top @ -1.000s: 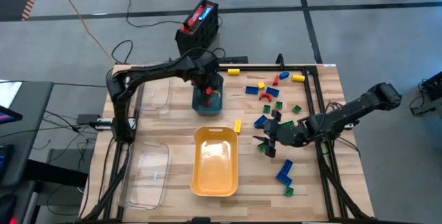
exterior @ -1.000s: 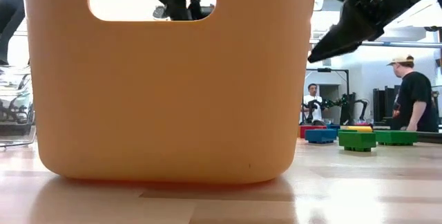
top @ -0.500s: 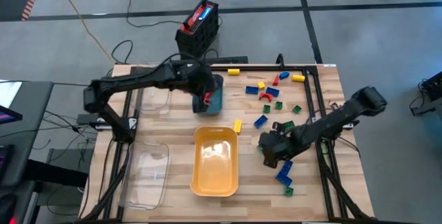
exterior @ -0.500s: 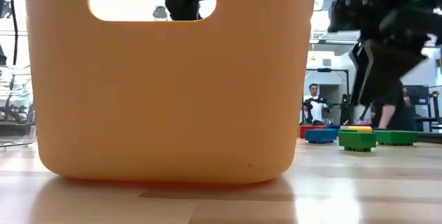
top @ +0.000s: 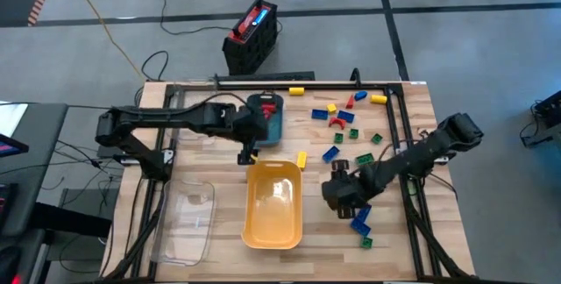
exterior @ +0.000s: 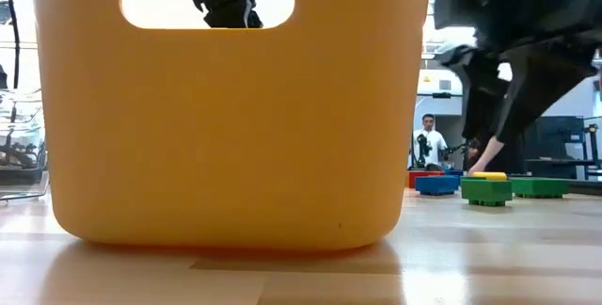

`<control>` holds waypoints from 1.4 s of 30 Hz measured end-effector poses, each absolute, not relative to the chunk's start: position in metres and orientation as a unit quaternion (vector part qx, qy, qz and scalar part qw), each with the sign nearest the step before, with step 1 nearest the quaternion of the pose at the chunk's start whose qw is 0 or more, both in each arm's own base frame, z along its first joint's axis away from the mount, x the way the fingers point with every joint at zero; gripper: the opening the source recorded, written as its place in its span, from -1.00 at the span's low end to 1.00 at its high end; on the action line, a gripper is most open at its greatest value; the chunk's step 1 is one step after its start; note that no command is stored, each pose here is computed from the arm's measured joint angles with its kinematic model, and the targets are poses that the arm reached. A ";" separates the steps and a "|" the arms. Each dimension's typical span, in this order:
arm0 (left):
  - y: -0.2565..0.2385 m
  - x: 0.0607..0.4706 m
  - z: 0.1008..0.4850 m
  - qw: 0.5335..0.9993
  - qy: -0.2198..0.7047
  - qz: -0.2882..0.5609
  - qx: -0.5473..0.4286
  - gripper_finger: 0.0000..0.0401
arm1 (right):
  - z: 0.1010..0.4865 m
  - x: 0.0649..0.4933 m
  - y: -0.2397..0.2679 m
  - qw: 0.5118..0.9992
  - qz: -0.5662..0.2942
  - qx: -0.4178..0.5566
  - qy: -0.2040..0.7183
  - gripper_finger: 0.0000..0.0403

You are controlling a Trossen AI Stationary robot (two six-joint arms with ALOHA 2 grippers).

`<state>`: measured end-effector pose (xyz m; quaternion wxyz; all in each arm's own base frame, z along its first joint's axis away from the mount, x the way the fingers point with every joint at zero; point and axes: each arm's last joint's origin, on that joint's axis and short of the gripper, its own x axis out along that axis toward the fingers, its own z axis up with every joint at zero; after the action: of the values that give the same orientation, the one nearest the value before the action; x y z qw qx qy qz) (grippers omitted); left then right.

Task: Sort blocks
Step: Put the square green game piece into the yellow bin

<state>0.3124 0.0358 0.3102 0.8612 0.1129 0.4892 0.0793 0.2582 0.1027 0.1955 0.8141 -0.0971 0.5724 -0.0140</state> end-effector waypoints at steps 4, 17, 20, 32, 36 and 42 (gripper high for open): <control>0.024 0.312 0.306 0.859 0.494 0.070 0.113 0.73 | 0.191 0.267 0.092 0.788 0.011 -0.120 0.603 0.27; 0.002 0.289 0.316 0.861 0.488 0.083 0.120 0.73 | 0.150 0.279 0.086 0.724 0.049 -0.141 0.674 0.27; 0.003 0.283 0.323 0.867 0.477 0.088 0.115 0.73 | 0.144 0.282 0.082 0.716 0.058 -0.121 0.685 0.27; -0.010 0.269 0.327 0.868 0.480 0.085 0.097 0.73 | 0.142 0.284 0.075 0.718 0.051 -0.099 0.687 -0.24; -0.030 0.267 0.298 0.875 0.468 0.053 0.113 0.73 | 0.149 0.287 0.076 0.714 0.042 -0.095 0.693 -0.45; -0.047 0.250 0.266 0.885 0.453 0.043 0.094 0.73 | 0.181 0.302 0.081 0.720 0.033 -0.087 0.688 -0.45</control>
<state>0.2496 -0.0474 0.2657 0.8853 0.0939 0.4534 0.0433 0.3017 0.0806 0.1814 0.7199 -0.0870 0.6878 0.0334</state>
